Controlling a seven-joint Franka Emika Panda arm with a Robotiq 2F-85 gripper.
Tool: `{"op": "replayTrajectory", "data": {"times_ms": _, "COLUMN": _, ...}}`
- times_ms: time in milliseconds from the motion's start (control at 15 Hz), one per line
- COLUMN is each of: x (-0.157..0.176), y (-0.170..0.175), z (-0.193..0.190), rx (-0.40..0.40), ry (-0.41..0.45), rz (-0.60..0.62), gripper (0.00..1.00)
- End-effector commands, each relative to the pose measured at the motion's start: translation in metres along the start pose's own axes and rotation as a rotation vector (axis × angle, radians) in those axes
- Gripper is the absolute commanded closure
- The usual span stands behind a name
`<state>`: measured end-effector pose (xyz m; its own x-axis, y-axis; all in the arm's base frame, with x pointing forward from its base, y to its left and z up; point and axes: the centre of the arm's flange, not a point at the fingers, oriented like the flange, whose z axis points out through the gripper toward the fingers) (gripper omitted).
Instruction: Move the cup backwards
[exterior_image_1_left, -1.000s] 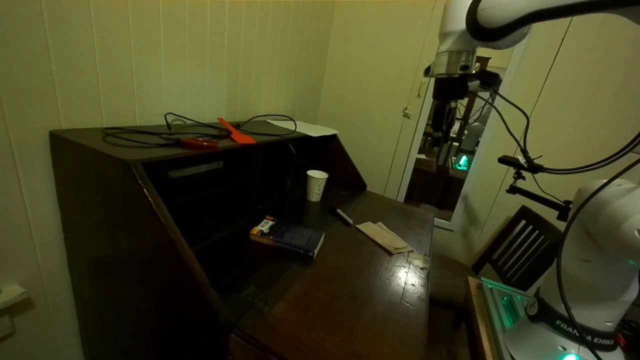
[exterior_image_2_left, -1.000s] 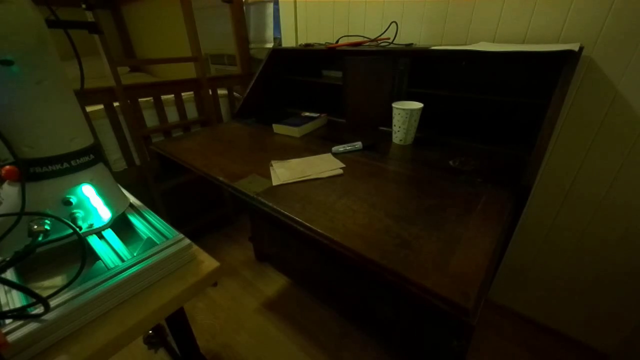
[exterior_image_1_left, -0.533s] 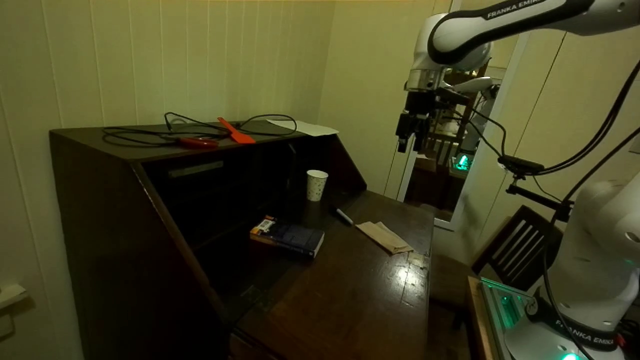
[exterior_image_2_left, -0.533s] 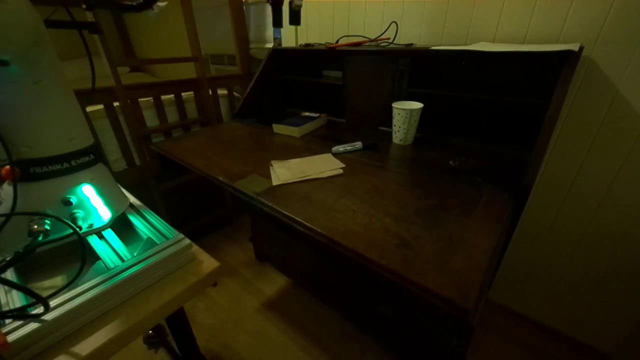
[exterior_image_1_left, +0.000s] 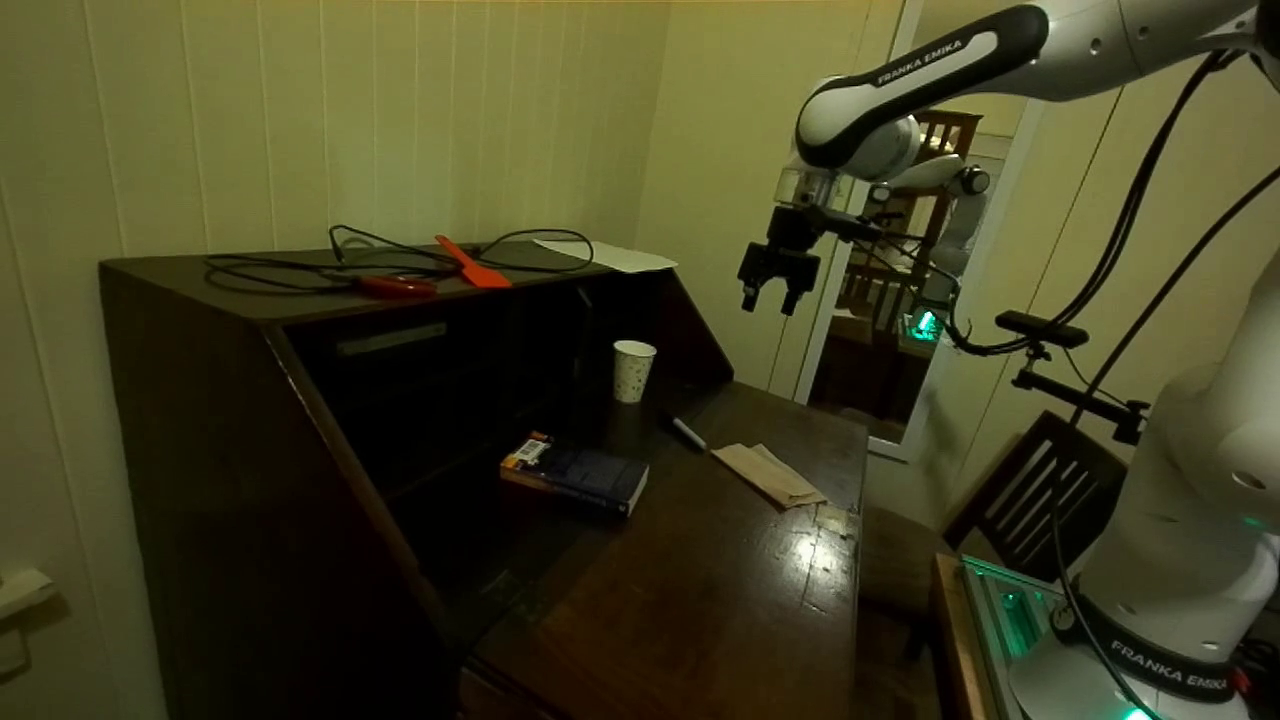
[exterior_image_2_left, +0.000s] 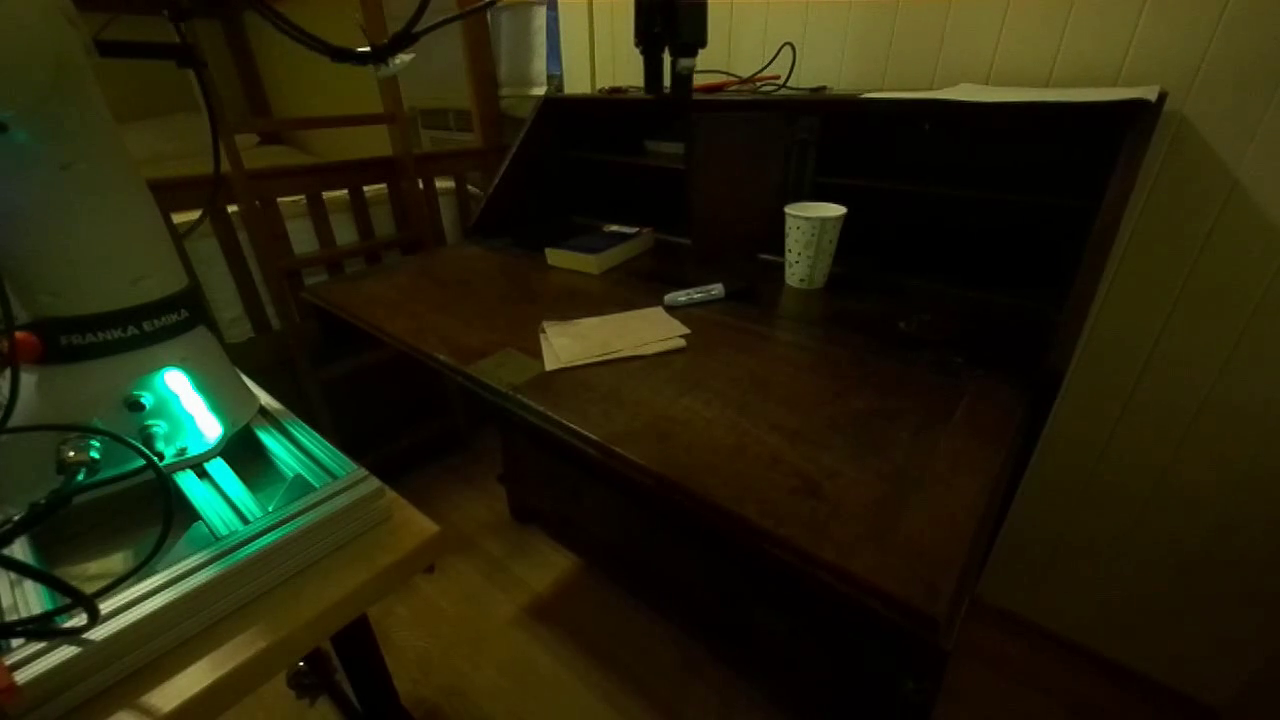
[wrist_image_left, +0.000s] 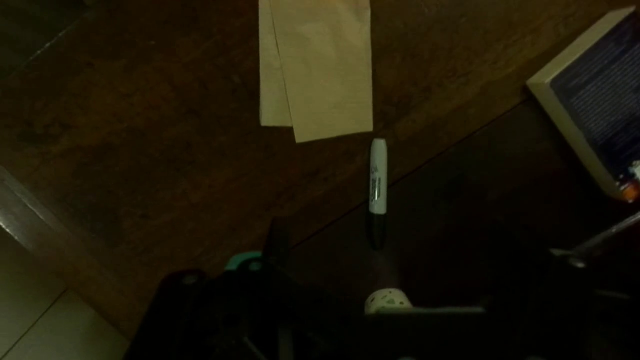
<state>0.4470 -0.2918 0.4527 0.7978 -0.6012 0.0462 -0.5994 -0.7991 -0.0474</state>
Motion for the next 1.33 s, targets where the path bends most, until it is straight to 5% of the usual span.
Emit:
{"op": "replayTrajectory", "data": {"times_ms": 0, "x": 0.039, "y": 0.022, "z": 0.015, "rx": 0.036, "ry": 0.04, "rz": 0.126, "gripper": 0.0}}
{"op": "replayTrajectory", "data": {"times_ms": 200, "x": 0.053, "y": 0.043, "z": 0.025, "rx": 0.029, "ry": -0.001, "rz": 0.21, "gripper": 0.0}}
{"op": "replayTrajectory", "data": {"times_ms": 267, "x": 0.033, "y": 0.036, "z": 0.023, "rx": 0.019, "ry": 0.021, "rz": 0.145, "gripper": 0.0}}
{"op": "replayTrajectory", "data": {"times_ms": 667, "x": 0.044, "y": 0.044, "z": 0.031, "rx": 0.005, "ry": 0.013, "rz": 0.186, "gripper": 0.0}}
{"op": "replayTrajectory", "data": {"times_ms": 1267, "x": 0.086, "y": 0.006, "z": 0.064, "rx": 0.042, "ry": 0.212, "rz": 0.197, "gripper": 0.0}}
